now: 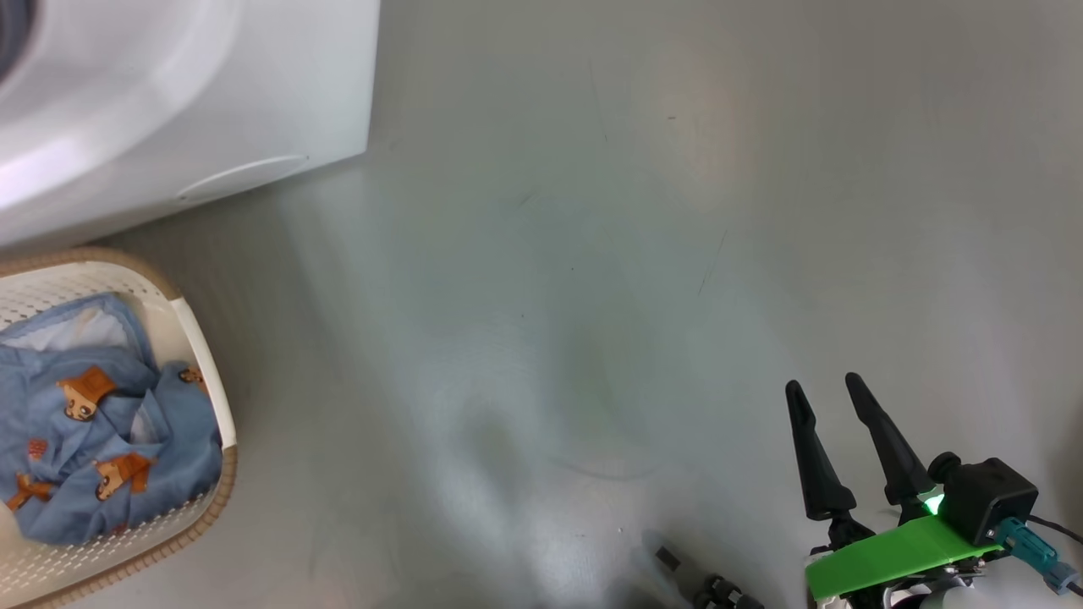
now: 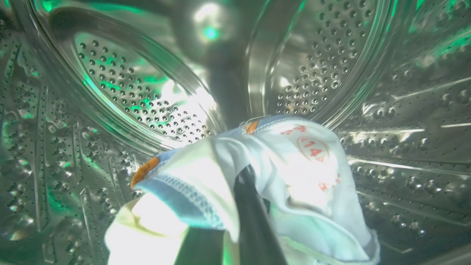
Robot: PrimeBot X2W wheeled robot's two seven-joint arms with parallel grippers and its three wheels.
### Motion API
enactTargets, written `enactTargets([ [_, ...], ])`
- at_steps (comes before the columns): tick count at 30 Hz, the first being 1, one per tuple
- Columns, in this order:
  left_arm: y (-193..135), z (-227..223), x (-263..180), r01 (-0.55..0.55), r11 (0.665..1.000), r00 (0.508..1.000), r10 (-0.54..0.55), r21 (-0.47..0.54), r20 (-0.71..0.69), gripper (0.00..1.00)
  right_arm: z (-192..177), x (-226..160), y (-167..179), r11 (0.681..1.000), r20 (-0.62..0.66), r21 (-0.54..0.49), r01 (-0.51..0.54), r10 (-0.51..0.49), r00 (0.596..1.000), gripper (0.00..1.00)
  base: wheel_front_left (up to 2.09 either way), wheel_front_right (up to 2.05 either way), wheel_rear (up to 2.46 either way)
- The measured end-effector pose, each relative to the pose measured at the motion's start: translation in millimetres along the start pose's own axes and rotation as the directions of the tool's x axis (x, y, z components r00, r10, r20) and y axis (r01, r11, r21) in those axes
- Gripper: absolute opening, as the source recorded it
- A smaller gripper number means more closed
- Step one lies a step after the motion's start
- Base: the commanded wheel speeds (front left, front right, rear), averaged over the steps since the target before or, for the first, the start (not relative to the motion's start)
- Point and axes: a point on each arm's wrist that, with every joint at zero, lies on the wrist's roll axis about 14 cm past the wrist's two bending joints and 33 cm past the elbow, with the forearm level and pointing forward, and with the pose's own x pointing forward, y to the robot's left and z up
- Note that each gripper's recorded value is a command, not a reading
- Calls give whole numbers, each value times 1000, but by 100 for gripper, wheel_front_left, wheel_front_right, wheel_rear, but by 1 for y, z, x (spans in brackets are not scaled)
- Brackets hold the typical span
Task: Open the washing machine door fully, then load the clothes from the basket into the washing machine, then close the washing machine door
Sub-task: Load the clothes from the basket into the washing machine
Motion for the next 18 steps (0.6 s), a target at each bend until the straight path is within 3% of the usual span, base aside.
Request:
enactTargets([
  [1,1,-2,0,-5,1000,1000,5,8,-14,7,-1,-1,-1,1000,-2,1,2,-2,1000,100,0,0,0],
  [3,3,-7,0,-15,1000,998,16,19,-62,49,1,-2,0,1000,4,3,2,-2,1000,100,0,0,0],
  [4,5,-8,0,-23,999,997,25,29,-79,98,2,-3,-1,1000,7,5,2,-2,1000,100,0,0,0],
  [11,17,-21,-8,-61,993,977,79,97,-199,100,7,-4,1,1000,24,19,-1,1,1000,100,0,0,0],
  [18,21,-5,-15,-96,990,981,111,102,-158,100,12,-1,5,999,43,29,-17,16,999,100,0,0,0],
])
